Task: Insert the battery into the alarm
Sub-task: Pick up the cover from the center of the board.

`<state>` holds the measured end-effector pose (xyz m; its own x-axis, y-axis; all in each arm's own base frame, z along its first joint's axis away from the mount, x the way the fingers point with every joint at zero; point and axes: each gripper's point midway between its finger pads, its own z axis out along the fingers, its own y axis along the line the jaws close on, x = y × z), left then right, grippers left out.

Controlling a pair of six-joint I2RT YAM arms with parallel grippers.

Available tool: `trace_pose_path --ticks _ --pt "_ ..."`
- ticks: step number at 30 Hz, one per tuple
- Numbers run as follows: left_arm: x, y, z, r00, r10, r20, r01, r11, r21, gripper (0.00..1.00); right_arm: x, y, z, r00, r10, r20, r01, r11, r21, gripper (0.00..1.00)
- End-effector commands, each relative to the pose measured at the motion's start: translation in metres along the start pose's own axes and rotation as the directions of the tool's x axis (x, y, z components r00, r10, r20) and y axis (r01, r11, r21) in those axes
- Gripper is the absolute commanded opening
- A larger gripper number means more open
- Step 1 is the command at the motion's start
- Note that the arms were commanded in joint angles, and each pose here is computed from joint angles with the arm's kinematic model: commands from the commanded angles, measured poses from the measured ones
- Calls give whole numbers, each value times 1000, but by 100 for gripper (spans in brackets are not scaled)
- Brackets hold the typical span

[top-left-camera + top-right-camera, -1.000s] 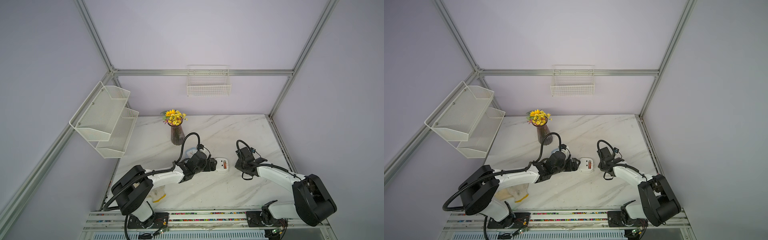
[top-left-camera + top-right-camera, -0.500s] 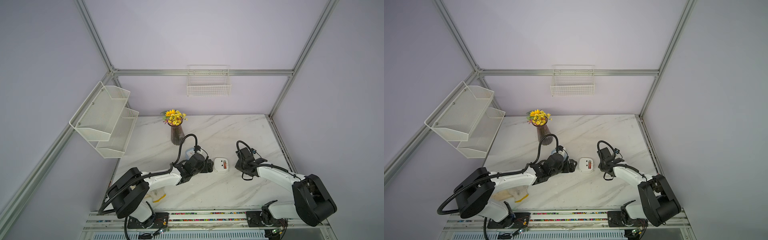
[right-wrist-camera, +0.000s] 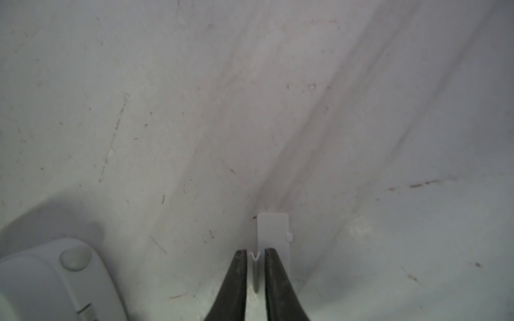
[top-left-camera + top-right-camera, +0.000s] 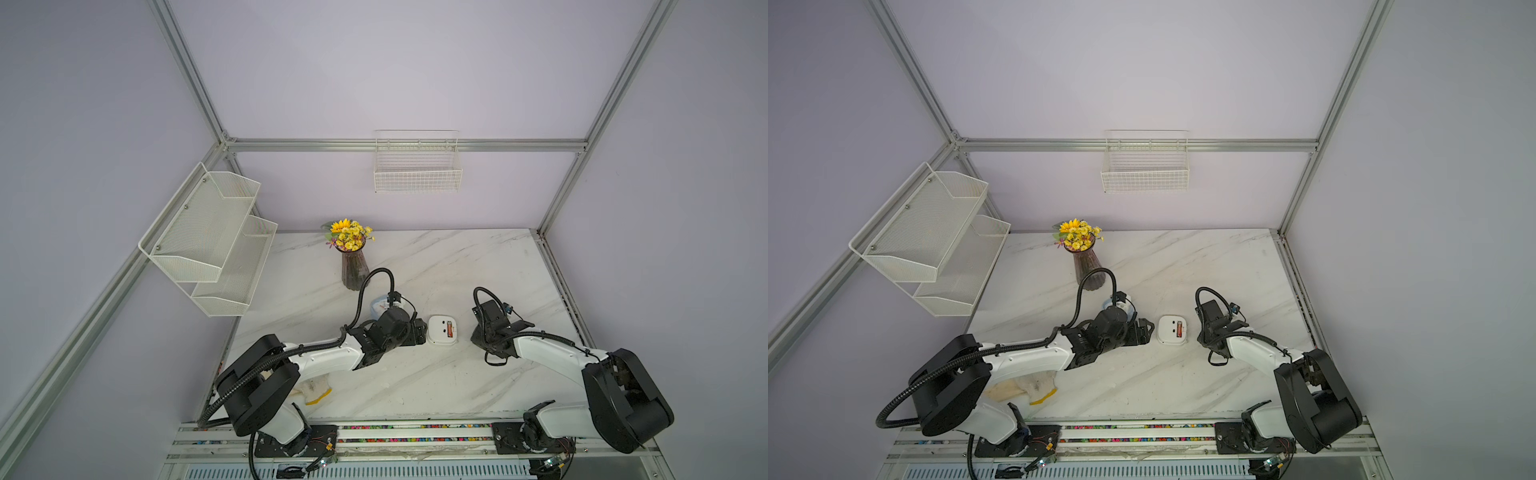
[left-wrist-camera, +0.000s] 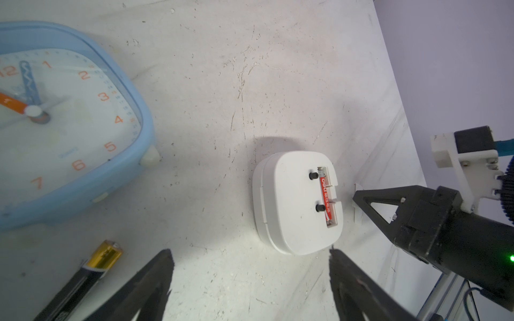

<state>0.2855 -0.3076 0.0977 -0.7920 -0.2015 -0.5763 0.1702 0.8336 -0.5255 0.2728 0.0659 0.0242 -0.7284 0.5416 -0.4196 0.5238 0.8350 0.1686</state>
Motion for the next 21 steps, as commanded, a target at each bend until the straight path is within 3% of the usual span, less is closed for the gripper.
trace_pose_path --ticks 1,9,14,18,21 --pt "-10 -7 2 999 -31 34 30 999 31 87 6 0 1 1000 12 -20 -12 1000 -8 17" --pt "-9 -5 1 999 -25 40 24 999 27 87 11 -2 2 1000 0 -29 0 1000 -8 10" --pt "-15 -7 -4 998 -19 57 17 999 31 87 11 7 -1 999 6 -40 -9 998 -58 0" --pt "-19 -8 -11 997 -15 77 12 999 36 87 2 43 -27 998 34 -53 -45 970 -237 0" --pt "-27 -17 -17 995 11 102 -18 997 69 85 -20 85 -67 996 77 -34 -84 890 -449 0"
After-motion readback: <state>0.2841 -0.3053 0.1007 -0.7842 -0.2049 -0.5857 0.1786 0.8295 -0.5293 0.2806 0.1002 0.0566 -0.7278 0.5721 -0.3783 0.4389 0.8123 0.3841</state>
